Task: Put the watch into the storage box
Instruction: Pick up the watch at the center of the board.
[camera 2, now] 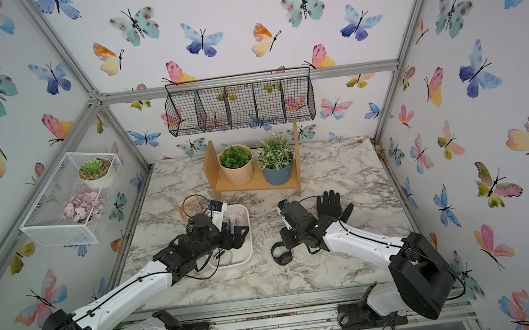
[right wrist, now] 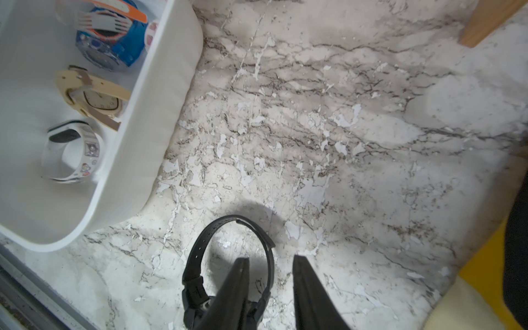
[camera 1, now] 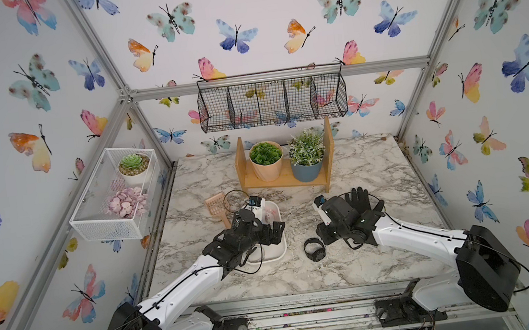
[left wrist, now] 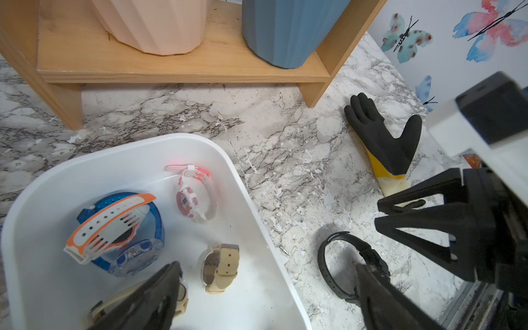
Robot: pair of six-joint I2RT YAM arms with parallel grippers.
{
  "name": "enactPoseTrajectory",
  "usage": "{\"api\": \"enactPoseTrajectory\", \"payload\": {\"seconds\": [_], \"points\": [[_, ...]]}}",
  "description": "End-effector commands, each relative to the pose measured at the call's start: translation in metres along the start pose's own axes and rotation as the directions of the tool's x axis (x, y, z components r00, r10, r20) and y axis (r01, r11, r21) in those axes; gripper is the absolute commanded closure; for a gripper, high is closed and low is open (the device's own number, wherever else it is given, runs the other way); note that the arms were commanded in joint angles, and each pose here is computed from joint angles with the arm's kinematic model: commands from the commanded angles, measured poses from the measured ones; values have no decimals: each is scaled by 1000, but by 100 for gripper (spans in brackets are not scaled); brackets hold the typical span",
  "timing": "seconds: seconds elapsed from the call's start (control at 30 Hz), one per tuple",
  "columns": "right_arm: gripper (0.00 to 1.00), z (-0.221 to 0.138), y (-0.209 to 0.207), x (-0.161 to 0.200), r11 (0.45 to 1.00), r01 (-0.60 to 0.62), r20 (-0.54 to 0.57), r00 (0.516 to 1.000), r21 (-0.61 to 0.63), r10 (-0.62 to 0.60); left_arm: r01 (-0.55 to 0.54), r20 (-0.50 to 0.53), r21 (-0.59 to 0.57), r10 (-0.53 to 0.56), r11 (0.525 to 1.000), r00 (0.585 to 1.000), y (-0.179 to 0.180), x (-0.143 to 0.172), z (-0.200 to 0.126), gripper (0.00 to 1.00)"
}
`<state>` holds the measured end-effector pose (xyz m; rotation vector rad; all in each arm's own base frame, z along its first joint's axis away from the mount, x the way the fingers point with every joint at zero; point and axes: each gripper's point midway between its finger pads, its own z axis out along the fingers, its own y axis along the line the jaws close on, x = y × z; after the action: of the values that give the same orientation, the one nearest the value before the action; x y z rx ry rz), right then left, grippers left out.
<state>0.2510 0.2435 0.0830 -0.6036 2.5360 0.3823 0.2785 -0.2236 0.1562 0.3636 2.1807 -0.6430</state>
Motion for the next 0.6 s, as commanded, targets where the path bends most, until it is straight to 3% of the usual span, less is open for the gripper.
{"api": "enactPoseTrajectory", "payload": {"seconds": [0.0,0.57], "points": [[66,8,4,15,999,-1,-83,997,-33,-1,-13,13,36,13,999,1000,-7,-1,1,1],[66,38,4,28,1000,6,-171,985,-26,-11,-25,2,21,25,999,1000,-3,5,3,2]]}}
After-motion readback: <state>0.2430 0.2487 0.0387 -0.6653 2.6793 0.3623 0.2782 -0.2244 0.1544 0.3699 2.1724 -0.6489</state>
